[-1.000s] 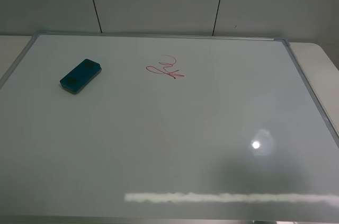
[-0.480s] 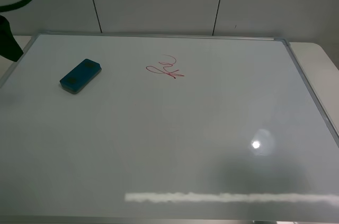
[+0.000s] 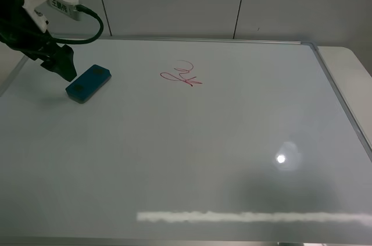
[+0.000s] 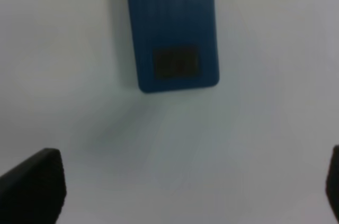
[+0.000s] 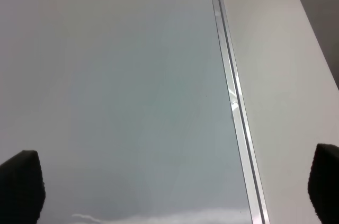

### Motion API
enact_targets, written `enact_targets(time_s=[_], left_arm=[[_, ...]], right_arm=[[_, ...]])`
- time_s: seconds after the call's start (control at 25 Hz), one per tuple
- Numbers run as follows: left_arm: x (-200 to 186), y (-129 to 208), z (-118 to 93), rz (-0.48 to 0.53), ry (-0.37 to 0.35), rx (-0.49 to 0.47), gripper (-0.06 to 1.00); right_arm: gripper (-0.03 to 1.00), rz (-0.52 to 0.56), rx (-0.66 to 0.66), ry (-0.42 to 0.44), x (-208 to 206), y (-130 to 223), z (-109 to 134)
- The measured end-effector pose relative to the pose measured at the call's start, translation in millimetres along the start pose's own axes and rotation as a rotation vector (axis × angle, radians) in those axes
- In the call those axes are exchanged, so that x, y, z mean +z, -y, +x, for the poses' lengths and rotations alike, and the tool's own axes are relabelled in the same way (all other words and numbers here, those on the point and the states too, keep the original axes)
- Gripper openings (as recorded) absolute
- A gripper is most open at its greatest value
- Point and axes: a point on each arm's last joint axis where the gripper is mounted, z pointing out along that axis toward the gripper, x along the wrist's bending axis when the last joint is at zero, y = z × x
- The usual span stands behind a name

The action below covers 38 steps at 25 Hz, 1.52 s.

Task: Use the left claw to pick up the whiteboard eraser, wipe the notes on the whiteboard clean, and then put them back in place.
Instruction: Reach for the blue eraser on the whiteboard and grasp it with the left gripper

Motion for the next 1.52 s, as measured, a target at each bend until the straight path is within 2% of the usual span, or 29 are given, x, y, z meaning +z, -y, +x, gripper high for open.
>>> enact_targets(time_s=[0.36,0.84,1.52], left_arm=[[47,-12,-1,-0.004,0.021,-0.010,0.99],[82,-27,6,0.013,0.037,0.005,0.99],[118,-25,6,0.016,0.039,0.024,0.99]], right_arm=[[0.99,0.000,0.000,0.000,0,0,0],[0.99,0.000,0.000,0.000,0,0,0],[0.99,0.000,0.000,0.000,0,0,0]])
